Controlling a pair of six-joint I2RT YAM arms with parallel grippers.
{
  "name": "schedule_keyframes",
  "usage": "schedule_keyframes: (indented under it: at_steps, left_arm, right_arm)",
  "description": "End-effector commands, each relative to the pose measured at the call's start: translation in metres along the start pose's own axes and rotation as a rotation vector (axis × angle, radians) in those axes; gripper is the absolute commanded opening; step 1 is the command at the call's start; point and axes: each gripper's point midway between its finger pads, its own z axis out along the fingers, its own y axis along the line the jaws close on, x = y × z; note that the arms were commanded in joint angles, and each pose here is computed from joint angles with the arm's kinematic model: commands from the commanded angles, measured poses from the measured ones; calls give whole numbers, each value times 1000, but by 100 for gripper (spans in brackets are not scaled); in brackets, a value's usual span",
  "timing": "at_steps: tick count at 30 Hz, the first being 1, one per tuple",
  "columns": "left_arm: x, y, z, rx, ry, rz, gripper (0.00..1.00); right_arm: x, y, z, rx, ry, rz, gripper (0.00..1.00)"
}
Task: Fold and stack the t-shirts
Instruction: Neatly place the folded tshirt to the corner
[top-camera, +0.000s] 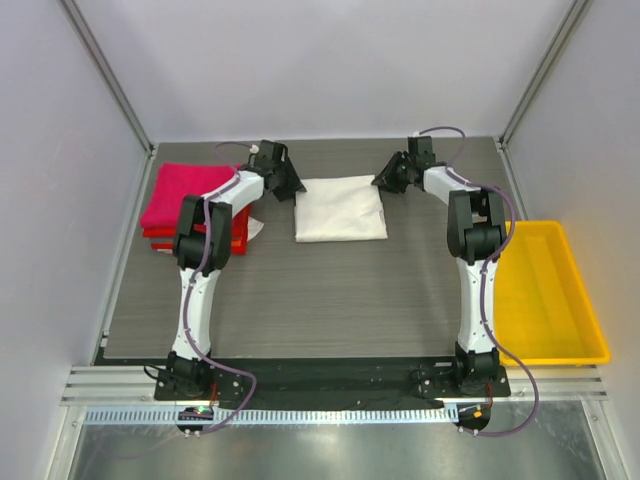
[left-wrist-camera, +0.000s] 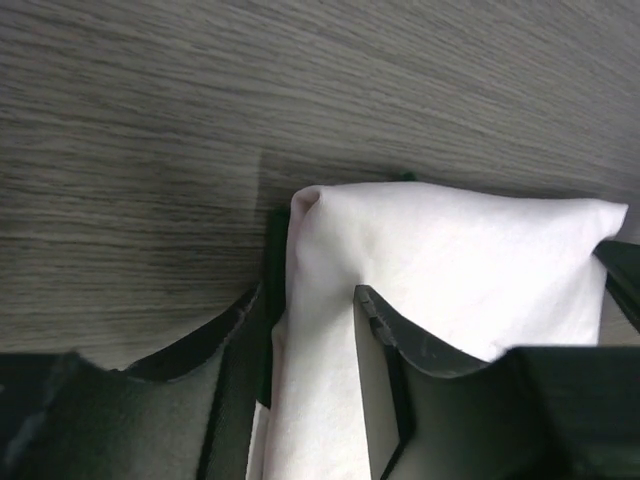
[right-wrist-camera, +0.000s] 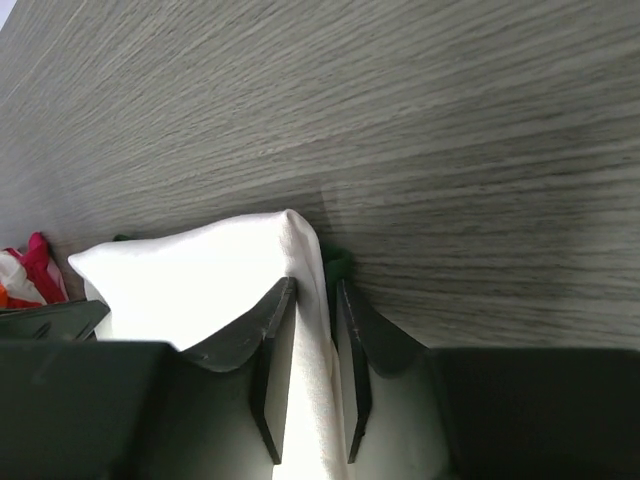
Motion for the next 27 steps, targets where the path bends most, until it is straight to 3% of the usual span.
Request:
schedule_keyframes:
  at_steps: [1, 3, 4, 7, 9, 15, 21, 27]
  left_arm:
    - [-2, -2, 11, 26, -5, -22, 40]
    - [-2, -2, 14, 29, -8, -34, 37]
    - [-4, -3, 16, 35, -19, -38, 34]
    - [-5, -4, 21, 43, -24, -57, 11]
    - [-9, -12, 16, 68, -30, -55, 0]
    - [-27, -32, -19, 110, -86, -11, 0]
    - [-47, -53, -82, 149, -173, 33, 0]
    - [-39, -53, -100, 155, -159, 36, 0]
  right_arm:
    - [25, -31, 16, 102, 60, 23, 27]
    - [23, -31, 20, 101, 55, 27, 26]
    - [23, -30, 21, 100, 56, 28, 18]
    - [17, -25, 23, 88, 43, 30, 1]
    - [11, -18, 19, 75, 22, 20, 1]
    - [-17, 23, -25, 0, -70, -34, 1]
    - [-30, 60, -81, -73, -150, -63, 1]
    - [-29, 72, -107, -100, -163, -72, 1]
